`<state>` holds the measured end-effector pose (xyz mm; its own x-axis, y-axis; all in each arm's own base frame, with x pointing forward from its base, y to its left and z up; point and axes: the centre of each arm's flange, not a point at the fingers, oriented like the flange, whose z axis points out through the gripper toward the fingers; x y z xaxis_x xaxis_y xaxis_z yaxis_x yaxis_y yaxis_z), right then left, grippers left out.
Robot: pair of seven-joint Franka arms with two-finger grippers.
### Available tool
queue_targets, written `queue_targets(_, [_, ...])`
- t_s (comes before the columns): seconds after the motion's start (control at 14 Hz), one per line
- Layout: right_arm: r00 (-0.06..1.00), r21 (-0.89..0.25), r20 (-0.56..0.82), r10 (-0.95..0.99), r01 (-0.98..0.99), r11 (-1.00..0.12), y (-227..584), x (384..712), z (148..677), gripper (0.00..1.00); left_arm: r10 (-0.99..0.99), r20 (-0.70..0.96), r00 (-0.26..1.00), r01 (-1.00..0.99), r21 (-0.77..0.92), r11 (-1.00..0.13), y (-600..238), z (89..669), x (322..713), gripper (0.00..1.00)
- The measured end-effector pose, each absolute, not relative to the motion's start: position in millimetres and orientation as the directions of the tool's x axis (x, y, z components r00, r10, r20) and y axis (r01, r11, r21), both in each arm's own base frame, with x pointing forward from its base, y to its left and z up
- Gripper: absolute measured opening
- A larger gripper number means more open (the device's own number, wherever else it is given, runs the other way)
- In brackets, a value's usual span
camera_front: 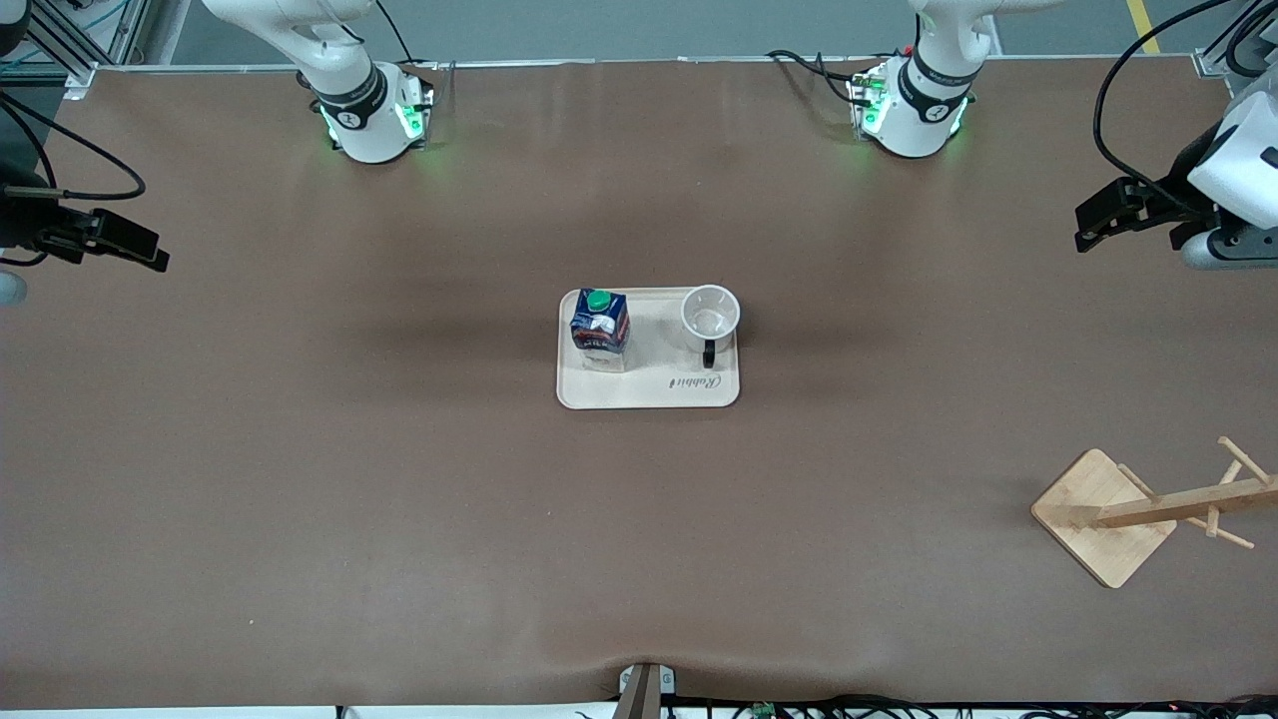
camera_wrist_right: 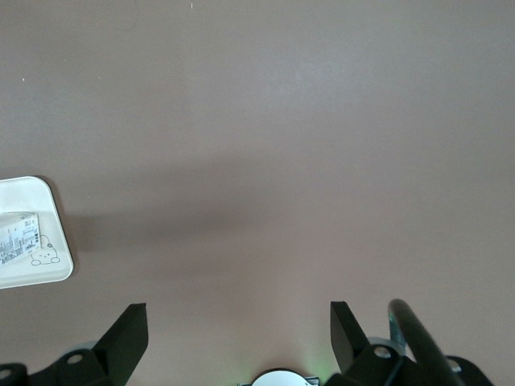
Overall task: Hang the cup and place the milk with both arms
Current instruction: 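Move the left gripper toward the white mug on the tray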
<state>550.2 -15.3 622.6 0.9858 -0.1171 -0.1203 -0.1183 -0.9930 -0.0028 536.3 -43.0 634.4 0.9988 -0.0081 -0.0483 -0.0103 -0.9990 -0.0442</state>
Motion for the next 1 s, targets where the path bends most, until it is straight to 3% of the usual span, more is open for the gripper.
queue_targets(0.64, [0.983,-0.001,-0.142,-0.120,-0.121,-0.993,-16.8,549.6,615.3,1.00,-0.025,-0.058,0.998,-0.028,-0.042,-0.999,-38.4,635.7,538.7,1.00])
queue_targets(1.0, [0.982,0.000,-0.148,-0.121,-0.123,-0.992,-17.6,550.8,611.8,1.00,-0.072,-0.132,0.989,-0.078,-0.041,-0.996,-67.1,602.9,543.7,1.00])
